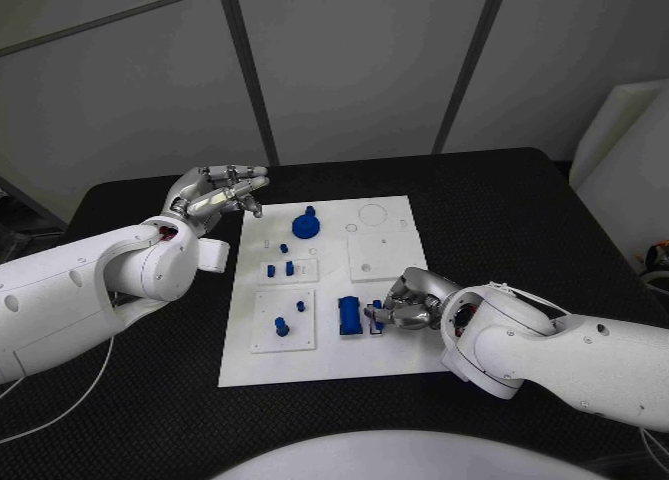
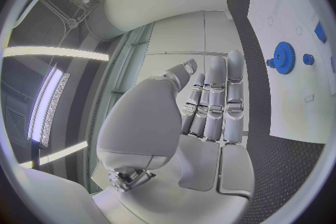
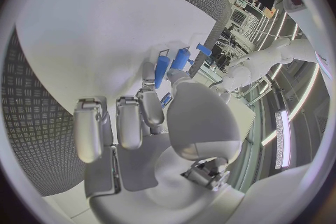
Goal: Assemble the parts on the task board
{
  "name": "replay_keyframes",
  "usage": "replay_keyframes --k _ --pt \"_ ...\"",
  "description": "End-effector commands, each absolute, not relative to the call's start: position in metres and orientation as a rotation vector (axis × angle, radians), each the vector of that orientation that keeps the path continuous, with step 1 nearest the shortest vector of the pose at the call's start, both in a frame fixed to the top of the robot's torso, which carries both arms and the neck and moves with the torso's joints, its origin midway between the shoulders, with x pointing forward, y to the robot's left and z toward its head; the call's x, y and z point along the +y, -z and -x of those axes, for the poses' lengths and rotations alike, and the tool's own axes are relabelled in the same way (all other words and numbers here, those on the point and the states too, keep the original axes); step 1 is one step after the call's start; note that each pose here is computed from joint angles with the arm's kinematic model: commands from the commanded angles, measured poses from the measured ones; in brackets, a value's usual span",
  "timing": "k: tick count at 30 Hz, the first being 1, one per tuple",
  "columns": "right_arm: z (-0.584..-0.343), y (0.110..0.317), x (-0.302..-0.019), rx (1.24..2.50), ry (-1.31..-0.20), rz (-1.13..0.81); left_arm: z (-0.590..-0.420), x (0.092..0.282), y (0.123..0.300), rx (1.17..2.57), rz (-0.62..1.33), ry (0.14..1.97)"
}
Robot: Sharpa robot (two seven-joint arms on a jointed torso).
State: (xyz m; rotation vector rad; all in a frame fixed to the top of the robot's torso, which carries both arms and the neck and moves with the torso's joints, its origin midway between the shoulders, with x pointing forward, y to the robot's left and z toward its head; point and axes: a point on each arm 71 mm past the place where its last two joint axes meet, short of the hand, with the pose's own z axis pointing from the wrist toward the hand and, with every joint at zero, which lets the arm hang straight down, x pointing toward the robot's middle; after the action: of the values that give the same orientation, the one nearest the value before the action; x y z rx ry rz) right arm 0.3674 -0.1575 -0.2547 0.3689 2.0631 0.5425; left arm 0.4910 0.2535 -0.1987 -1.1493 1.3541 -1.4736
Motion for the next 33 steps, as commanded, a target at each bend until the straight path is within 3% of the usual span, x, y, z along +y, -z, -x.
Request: replay_keyframes --k 1,20,33 --pt "-0.365 0.253 -0.152 2.055 -0.586 -0.349 -0.491 0.253 0.198 1.356 1.146 1.485" --pt "-0.364 0.253 -0.153 2.063 -0.582 -0.326 -0.492 0.253 0.198 1.356 1.147 1.484" --pt "-0.365 0.235 -0.165 1.852 -0.749 -0.199 -0.491 0.255 0.198 1.354 1.147 1.480"
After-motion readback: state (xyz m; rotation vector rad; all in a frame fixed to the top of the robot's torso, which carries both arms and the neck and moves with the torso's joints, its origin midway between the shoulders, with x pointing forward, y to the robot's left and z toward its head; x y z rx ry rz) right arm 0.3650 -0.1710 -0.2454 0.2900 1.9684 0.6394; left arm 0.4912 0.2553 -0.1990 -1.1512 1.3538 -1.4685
